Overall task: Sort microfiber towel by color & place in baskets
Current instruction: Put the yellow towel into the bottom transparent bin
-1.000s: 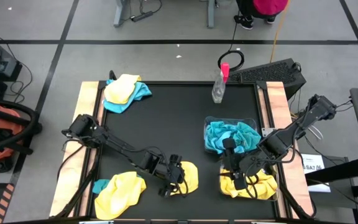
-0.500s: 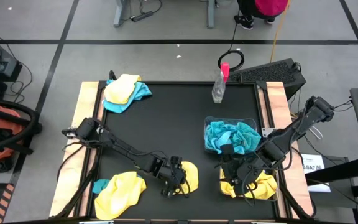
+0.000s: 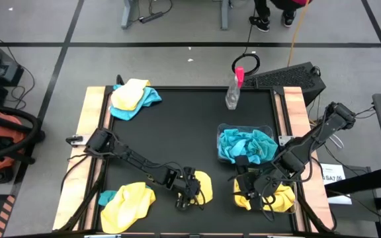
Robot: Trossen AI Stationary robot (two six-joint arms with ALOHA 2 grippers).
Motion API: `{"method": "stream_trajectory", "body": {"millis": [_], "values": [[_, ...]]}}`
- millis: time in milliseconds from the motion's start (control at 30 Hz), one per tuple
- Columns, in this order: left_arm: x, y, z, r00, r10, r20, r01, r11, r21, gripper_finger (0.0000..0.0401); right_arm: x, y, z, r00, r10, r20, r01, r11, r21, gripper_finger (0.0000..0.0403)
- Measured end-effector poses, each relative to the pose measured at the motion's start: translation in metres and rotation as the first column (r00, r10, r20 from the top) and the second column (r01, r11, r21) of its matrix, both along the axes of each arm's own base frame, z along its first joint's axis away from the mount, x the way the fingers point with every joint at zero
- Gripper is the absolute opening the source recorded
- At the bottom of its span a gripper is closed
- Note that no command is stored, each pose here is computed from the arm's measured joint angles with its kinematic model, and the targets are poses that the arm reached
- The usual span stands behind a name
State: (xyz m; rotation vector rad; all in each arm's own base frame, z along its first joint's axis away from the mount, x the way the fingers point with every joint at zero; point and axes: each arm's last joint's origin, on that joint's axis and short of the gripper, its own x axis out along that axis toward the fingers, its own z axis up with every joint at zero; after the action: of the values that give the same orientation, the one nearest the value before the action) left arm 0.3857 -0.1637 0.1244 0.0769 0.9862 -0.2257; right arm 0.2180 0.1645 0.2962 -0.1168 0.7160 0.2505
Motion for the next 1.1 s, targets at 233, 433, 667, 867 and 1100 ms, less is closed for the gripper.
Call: {"method": "stream_trajectory", "body": {"millis": [233,433,667,867,1100], "values": [[0.001,0.000,-0.001,1.000,-0.023,0.008,0.022,1.000,0.007,0.0147,-0.001,0.001,0.000,1.000,-0.002,0.001,0.002,1.000,0.010,0.0220],[0.000,0.000,-0.001,0.999,-0.045,0.006,0.044,0.999,0.019,0.0019,-0.002,0.003,0.000,1.000,0.000,-0.001,0.000,1.000,0.017,0.0220],[0.002,-0.001,0.001,0.997,-0.059,0.045,0.058,0.998,0.038,0.0019,-0.006,0.007,0.000,1.000,0.021,-0.001,-0.021,1.000,0.017,0.0220],[0.003,0.003,0.025,0.987,-0.036,0.154,0.023,0.996,0.084,0.0018,-0.009,0.011,0.001,1.000,0.025,0.016,-0.025,1.000,-0.009,0.0220],[0.008,0.004,0.061,0.943,-0.038,0.331,0.020,0.998,0.058,0.0018,-0.013,0.020,0.004,0.995,0.067,0.079,-0.064,0.997,-0.047,0.0220]]}}
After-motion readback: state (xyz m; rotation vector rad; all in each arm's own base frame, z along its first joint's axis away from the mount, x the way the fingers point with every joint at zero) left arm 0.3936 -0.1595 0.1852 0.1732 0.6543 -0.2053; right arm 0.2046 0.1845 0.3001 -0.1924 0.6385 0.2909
